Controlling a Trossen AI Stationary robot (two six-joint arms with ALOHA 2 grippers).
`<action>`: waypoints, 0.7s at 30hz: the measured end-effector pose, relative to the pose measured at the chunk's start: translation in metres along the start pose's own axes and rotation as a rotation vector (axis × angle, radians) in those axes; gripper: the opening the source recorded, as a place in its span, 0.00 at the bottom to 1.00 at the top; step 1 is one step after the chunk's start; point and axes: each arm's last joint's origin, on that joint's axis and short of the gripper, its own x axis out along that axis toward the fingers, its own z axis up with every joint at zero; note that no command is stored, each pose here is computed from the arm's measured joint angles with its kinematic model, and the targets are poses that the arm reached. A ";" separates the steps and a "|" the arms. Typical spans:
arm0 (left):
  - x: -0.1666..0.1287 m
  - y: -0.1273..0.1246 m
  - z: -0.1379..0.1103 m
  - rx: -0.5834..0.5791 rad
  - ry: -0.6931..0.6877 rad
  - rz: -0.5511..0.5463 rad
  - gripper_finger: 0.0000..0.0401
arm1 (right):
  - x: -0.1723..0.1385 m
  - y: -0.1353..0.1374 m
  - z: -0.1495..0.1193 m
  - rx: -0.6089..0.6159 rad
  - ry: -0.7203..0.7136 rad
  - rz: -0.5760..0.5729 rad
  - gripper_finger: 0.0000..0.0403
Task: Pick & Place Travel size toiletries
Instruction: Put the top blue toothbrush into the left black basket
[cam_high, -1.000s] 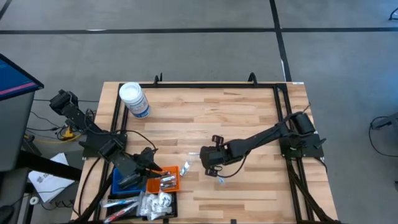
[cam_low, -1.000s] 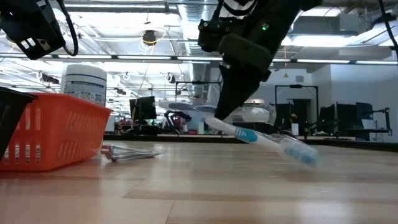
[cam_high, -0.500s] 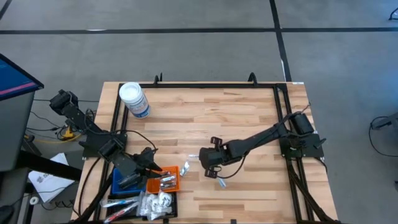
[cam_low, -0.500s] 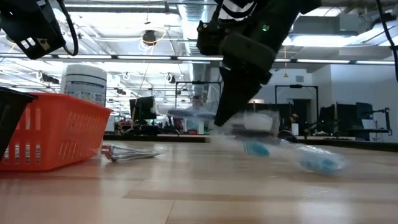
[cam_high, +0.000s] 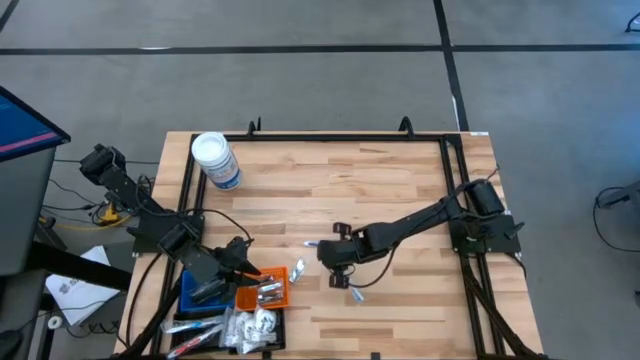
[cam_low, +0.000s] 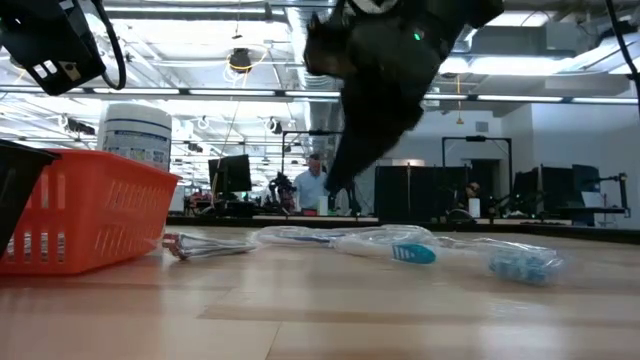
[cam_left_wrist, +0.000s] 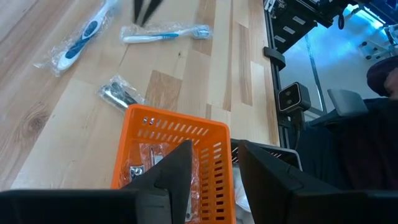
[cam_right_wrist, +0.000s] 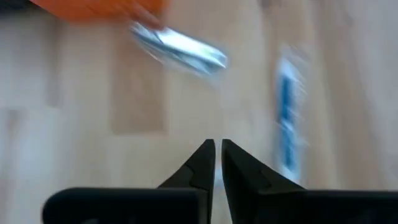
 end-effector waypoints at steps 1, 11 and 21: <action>0.000 0.000 0.000 0.000 0.000 0.000 0.31 | 0.000 -0.003 -0.002 0.003 0.021 -0.036 0.06; 0.000 0.000 0.000 -0.001 -0.001 -0.001 0.31 | 0.013 -0.029 -0.021 0.100 0.085 -0.138 0.20; 0.000 0.000 0.000 -0.001 -0.002 -0.002 0.31 | 0.019 -0.034 -0.037 0.100 0.126 -0.170 0.46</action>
